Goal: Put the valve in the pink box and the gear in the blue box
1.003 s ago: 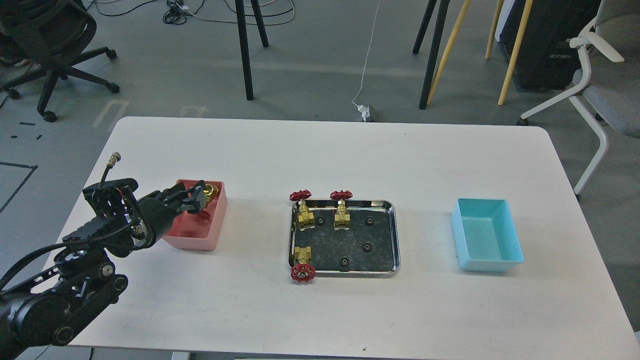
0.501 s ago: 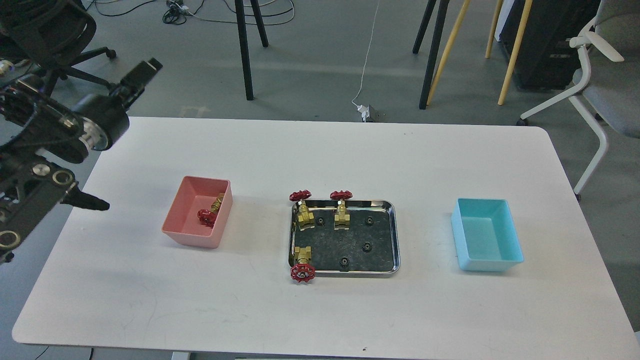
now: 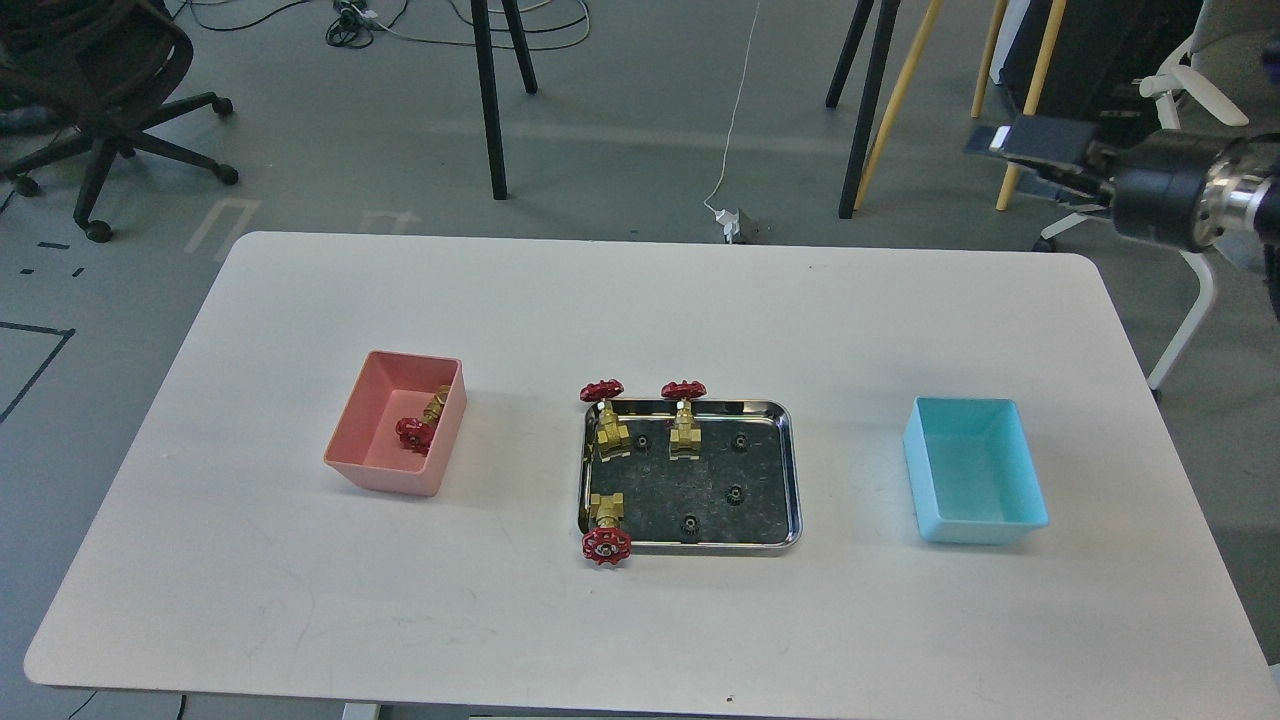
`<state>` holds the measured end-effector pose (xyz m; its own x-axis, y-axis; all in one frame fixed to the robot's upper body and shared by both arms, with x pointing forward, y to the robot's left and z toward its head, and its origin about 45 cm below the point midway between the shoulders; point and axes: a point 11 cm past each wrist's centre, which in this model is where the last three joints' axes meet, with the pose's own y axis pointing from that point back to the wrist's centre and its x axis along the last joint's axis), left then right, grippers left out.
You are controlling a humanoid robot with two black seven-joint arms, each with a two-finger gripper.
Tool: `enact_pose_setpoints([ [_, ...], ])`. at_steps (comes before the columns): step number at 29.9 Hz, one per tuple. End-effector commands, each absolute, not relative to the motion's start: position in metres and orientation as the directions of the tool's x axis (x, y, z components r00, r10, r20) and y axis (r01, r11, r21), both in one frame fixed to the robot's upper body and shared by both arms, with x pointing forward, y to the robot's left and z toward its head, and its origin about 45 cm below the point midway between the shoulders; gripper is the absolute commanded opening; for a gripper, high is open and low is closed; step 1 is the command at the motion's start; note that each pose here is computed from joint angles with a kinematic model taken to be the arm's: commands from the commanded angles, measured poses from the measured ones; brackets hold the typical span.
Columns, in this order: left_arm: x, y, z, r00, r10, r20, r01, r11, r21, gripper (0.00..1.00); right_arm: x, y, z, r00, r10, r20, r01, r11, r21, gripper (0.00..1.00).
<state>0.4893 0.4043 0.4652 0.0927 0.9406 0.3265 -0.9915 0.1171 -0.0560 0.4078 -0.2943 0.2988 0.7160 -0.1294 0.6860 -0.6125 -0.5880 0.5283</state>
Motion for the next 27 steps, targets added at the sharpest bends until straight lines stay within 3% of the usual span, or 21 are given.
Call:
enact_pose_setpoints([
  [1, 0.486, 0.412, 0.470, 0.094, 0.935, 0.343, -0.991, 0.120, -0.054, 0.98, 0.387, -0.245, 0.258, 0.771, 0.035, 0.636, -0.473, -0.637, 0.608, 0.98],
  [7, 0.485, 0.414, 0.474, 0.085, 0.937, 0.339, -0.991, 0.114, -0.067, 0.98, 0.379, -0.212, 0.201, 0.779, 0.246, 0.577, -0.359, -0.580, 0.732, 0.99],
  [16, 0.485, 0.416, 0.487, 0.070, 0.936, 0.345, -0.990, 0.108, -0.090, 0.98, 0.368, -0.154, 0.156, 0.752, 0.429, 0.500, -0.232, -0.538, 0.811, 0.99],
  [27, 0.483, 0.429, 0.498, 0.037, 0.938, 0.345, -0.992, 0.077, -0.103, 0.98, 0.371, -0.143, 0.128, 0.735, 0.493, 0.467, -0.225, -0.472, 0.853, 0.98],
])
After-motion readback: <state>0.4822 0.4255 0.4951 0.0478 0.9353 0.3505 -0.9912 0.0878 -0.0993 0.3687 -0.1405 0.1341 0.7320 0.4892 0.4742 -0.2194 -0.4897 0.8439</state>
